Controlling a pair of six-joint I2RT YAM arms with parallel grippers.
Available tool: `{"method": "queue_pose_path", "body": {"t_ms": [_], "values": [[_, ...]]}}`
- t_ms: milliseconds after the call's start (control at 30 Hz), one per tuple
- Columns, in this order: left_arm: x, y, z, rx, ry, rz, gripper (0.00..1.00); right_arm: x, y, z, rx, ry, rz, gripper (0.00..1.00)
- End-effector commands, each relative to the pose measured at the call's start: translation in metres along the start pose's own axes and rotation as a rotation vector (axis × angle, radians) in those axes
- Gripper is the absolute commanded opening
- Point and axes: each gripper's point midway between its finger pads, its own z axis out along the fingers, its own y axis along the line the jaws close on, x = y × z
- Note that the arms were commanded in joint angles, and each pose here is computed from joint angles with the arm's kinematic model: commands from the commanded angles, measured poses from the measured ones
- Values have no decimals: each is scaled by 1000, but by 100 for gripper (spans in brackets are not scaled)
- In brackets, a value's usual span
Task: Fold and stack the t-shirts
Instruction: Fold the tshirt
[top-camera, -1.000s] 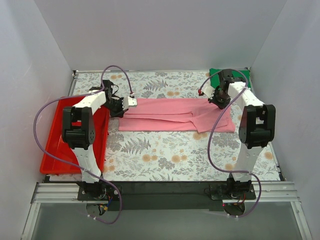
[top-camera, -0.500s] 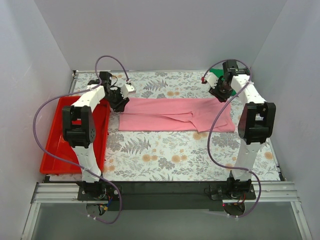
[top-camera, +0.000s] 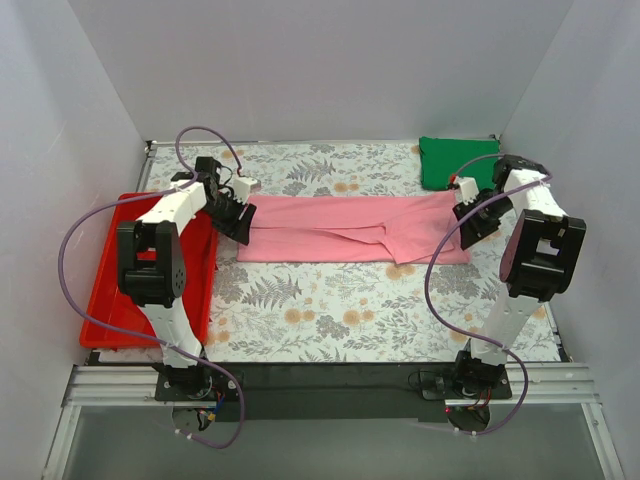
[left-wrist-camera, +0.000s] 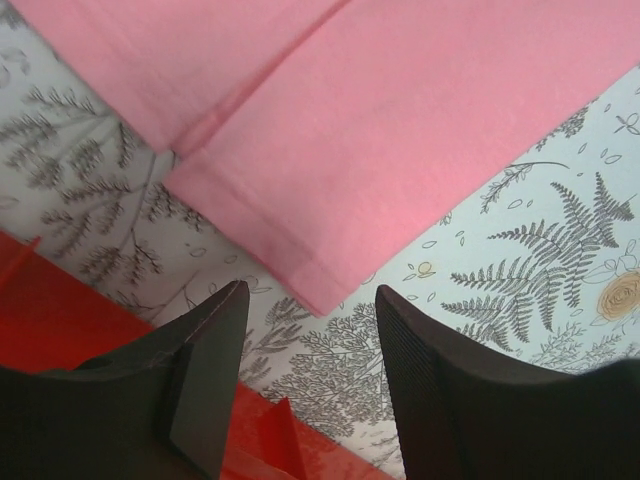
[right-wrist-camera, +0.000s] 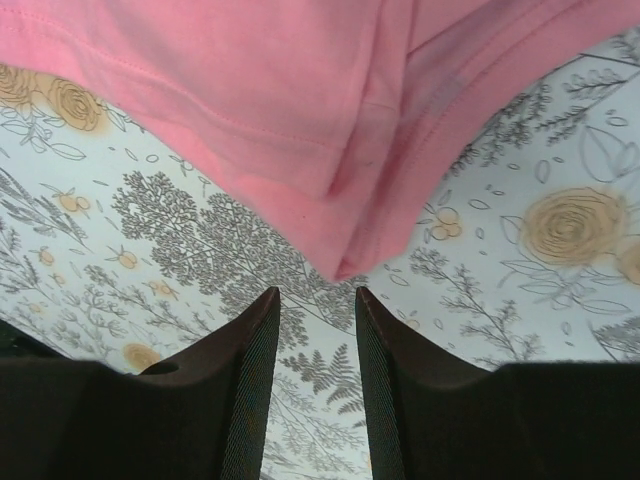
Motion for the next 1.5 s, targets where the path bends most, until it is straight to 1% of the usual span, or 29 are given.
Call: {"method": "queue_pose_path", "body": {"t_ms": [0, 100, 367, 567, 600, 667, 700, 733, 767, 800, 867, 900, 1000, 1033, 1100, 1233, 1400, 1433, 1467], "values": [[6, -3, -10, -57, 0, -73, 53, -7, 16, 1, -49, -54, 37, 43], [14, -5, -3, -70, 29, -77, 56, 0, 15, 10, -47, -42, 59, 43], [27, -3, 14, -95, 73, -90, 58, 9, 4, 30, -14, -14, 81, 45], [34, -1, 26, -111, 98, -98, 58, 16, -1, 41, -9, 10, 100, 41], [35, -2, 28, -107, 106, -96, 58, 17, -1, 43, -10, 16, 100, 36], [35, -3, 31, -105, 108, -93, 56, 21, -2, 44, -6, 27, 100, 31], [34, -3, 31, -101, 102, -93, 54, 22, -3, 44, 0, 27, 99, 23], [33, -5, 31, -93, 98, -93, 52, 28, -5, 44, 5, 40, 103, 19], [32, -8, 32, -82, 96, -90, 49, 30, -5, 45, 6, 48, 106, 13], [33, -9, 33, -79, 102, -92, 40, 32, -6, 44, 9, 52, 109, 2], [36, -14, 34, -69, 116, -91, 32, 40, -10, 41, 19, 57, 123, 1], [36, -15, 33, -67, 117, -91, 24, 43, -12, 39, 26, 59, 120, 1], [42, -22, 30, -49, 137, -91, 12, 55, -17, 32, 55, 75, 118, 1], [46, -25, 30, -42, 149, -95, 7, 62, -20, 29, 67, 81, 125, 1], [52, -29, 26, -35, 167, -93, 1, 71, -17, 28, 67, 94, 112, 1], [62, -33, 21, -41, 193, -94, 0, 87, -14, 24, 73, 114, 106, 1], [68, -50, 8, -18, 191, -90, 0, 93, -3, 18, 73, 110, 88, 1], [67, -52, 7, -19, 187, -87, 5, 92, 2, 18, 53, 102, 85, 1], [61, -59, 5, 14, 156, -87, 12, 91, 5, 14, 47, 93, 79, 11]]}}
